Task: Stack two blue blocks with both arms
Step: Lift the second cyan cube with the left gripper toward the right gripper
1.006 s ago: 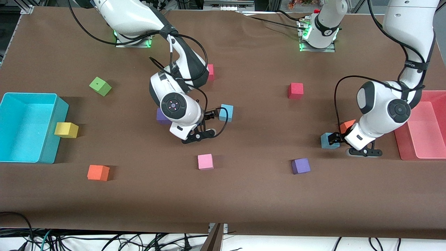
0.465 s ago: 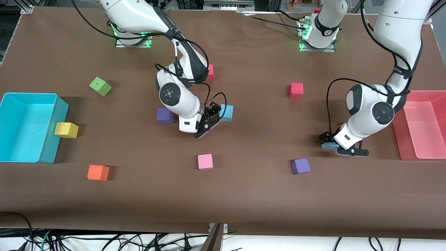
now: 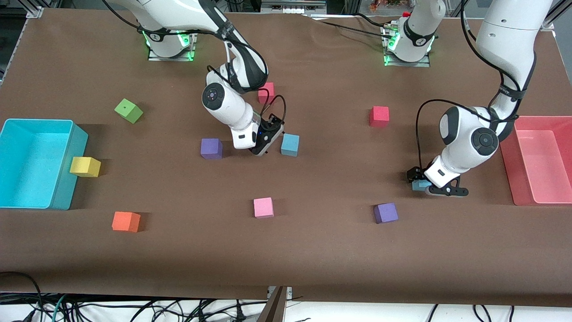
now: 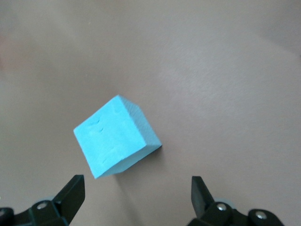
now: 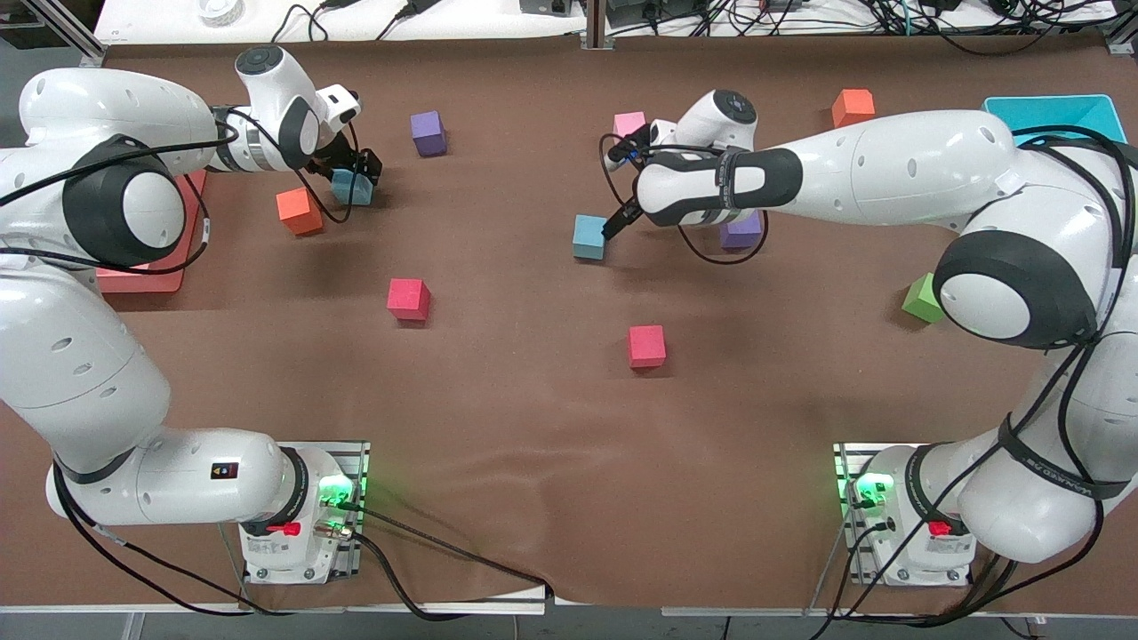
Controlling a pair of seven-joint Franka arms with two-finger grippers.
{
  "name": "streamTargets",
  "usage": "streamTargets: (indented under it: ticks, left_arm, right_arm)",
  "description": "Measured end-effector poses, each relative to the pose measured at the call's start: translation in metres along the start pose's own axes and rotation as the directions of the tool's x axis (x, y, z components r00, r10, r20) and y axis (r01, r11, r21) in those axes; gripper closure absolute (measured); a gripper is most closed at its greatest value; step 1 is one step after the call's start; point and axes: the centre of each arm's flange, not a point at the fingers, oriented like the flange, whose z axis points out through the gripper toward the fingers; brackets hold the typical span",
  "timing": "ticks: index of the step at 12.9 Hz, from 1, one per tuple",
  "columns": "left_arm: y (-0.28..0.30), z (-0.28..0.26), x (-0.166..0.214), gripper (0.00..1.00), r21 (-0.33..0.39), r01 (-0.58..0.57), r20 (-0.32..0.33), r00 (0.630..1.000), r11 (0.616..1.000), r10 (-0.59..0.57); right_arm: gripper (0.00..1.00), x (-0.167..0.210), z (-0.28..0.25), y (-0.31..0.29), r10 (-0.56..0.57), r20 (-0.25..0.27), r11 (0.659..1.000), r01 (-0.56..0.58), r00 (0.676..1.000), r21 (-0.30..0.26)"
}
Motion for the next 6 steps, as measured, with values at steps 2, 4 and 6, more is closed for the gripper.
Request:
streamTargets:
  ticks: [2, 4, 6]
  left_arm:
    - [0.0, -0.01, 0.001, 0.34, 0.001, -0.001, -0.002, 1.0, 1.0, 0.001]
    - [0.001, -0.035, 0.005, 0.43, 0.004, -0.002, 0.004, 1.0, 1.0, 0.002]
    - [0.006, -0.08, 0.009, 0.43, 0.004, -0.005, 0.011, 1.0, 1.0, 0.005]
  right_arm:
    - [0.0, -0.009, 0.005, 0.0, -0.064, -0.034, 0.998, 0.065, 0.997, 0.016]
    - [0.0, -0.019, 0.006, 0.009, -0.107, -0.095, 0.992, 0.112, 0.99, 0.05]
    - [0.0, -0.032, 0.009, 0.021, -0.131, -0.183, 0.986, 0.148, 0.974, 0.08]
